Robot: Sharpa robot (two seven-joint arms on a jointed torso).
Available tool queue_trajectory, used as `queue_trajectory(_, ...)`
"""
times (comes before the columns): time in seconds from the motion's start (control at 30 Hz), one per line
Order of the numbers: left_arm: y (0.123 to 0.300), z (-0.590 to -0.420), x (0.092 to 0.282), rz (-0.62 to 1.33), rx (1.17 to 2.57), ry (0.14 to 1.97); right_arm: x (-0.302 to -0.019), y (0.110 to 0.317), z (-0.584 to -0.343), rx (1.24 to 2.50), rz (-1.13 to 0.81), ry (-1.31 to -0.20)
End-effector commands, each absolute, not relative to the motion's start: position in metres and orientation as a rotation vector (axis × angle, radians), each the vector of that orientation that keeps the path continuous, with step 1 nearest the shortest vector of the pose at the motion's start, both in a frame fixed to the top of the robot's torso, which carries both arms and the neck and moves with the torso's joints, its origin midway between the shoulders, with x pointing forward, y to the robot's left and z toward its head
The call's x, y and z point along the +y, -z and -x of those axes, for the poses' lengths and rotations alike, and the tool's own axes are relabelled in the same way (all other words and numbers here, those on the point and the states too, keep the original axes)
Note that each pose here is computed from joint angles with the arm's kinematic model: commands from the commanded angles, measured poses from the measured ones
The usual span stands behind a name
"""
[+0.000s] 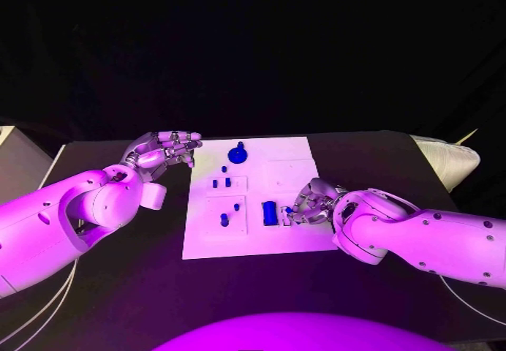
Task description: Assemble the parts on the task board
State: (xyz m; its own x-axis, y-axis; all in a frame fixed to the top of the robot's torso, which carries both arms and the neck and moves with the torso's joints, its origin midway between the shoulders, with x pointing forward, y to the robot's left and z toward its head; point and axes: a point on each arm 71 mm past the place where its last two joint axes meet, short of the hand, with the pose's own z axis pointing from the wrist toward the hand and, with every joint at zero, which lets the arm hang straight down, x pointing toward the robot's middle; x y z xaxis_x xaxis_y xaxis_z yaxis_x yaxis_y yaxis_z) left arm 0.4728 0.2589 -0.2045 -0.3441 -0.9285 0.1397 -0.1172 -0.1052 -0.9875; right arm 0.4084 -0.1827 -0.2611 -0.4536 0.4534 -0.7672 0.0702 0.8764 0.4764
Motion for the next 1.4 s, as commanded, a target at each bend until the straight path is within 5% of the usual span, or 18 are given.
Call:
queue_trajectory(0.03, 0.203, -0.472, 0.256, 1.178, 1.494, 1.549, -0.179, 0.264, -0.409, 2.037, -0.402, -0.480)
queue_trajectory(1.4, 0.204, -0.472, 0.256, 1.180, 1.509, 1.548, -0.169, 0.273, -0.418, 2.048, -0.342, -0.452)
